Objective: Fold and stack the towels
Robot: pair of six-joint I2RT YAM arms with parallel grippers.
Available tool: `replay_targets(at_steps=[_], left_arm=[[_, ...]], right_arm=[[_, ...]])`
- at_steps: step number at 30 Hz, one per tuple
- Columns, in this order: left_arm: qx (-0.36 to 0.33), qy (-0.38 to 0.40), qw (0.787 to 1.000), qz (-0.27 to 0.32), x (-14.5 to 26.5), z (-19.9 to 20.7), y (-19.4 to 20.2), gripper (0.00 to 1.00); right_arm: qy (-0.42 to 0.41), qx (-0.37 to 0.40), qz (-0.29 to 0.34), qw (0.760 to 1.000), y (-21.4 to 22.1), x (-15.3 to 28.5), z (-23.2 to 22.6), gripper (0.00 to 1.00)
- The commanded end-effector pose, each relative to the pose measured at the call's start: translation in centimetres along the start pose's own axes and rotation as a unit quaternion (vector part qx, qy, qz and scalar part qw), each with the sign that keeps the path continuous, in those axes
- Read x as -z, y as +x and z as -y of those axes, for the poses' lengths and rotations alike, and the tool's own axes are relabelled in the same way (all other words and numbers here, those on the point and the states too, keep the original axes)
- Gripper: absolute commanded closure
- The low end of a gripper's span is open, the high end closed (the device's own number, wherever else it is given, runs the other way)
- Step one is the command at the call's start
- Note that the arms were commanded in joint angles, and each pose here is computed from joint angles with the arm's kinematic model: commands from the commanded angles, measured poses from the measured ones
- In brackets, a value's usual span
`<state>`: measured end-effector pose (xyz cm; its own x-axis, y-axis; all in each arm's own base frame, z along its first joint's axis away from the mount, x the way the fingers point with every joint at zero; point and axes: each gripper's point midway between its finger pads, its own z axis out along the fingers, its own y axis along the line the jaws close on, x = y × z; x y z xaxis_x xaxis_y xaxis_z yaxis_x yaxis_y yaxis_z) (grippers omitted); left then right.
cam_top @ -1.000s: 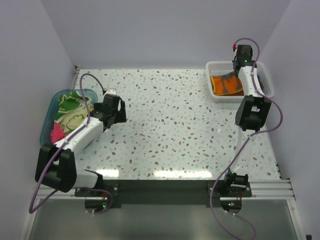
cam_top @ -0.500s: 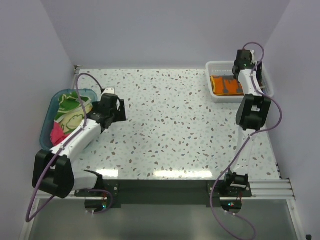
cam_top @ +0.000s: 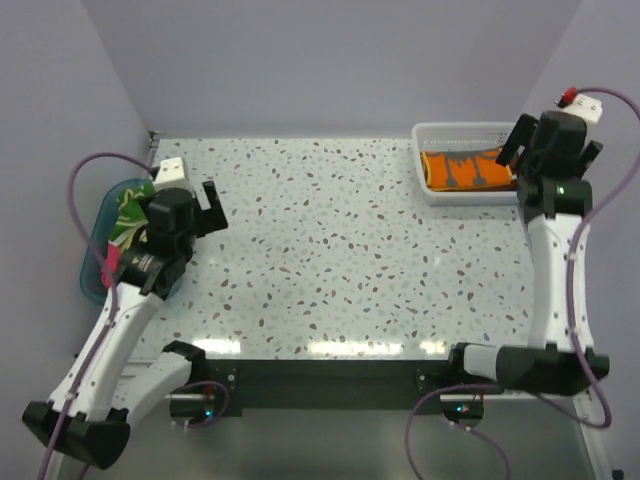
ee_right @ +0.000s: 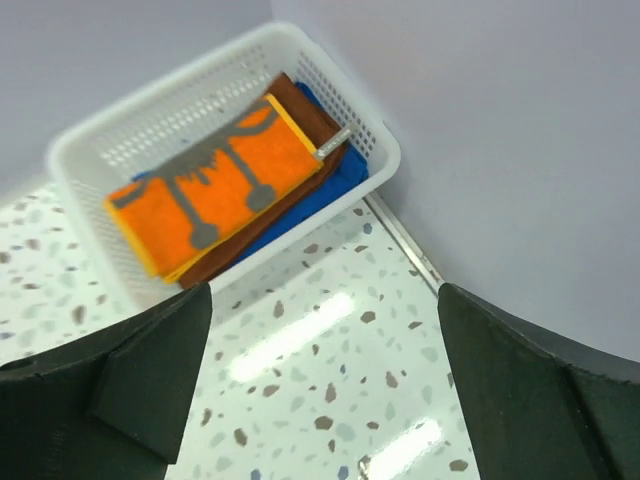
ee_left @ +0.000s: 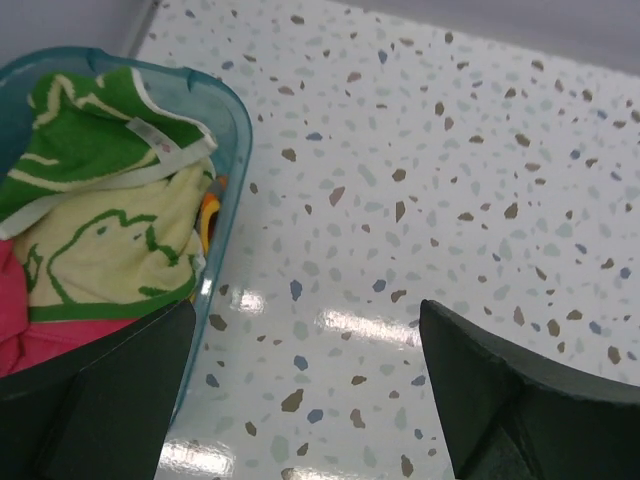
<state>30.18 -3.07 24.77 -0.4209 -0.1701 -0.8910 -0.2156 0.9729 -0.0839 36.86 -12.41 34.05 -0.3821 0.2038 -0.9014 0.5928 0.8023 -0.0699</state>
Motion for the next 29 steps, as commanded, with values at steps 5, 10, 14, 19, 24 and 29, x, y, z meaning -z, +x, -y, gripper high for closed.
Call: replay_targets(at_steps=[5, 10, 14, 19, 24, 29], left_arm=[[0.078, -0.029, 0.987, 0.141, 11.3, -6.0, -6.3, 0.0], [0.116, -0.014, 0.971, 0.211, 16.7, -8.7, -7.0, 0.0], [0.138, -0.004, 0.959, 0.247, 19.1, -10.3, -5.8, 0.0], [0.174, 0.014, 0.941, 0.289, 21.6, -11.8, -4.5, 0.0], [0.176, 0.007, 0.941, 0.288, 21.7, -12.3, -3.9, 0.0], [0.17, 0.004, 0.946, 0.276, 21.2, -12.0, -3.8, 0.0]], right_arm=[[-0.119, -0.088, 0.092, 0.985, 1.7, 13.4, 2.9, 0.01], [-0.205, -0.114, 0.134, 0.963, 4.0, 18.9, 2.9, 0.01], [-0.207, -0.093, 0.122, 0.966, 7.3, 19.8, 4.1, 0.01], [-0.204, -0.074, 0.116, 0.969, 9.6, 19.5, 4.8, 0.01], [-0.222, -0.073, 0.109, 0.966, 10.3, 19.2, 3.8, 0.01], [-0.221, -0.068, 0.111, 0.966, 10.3, 19.0, 3.7, 0.01]])
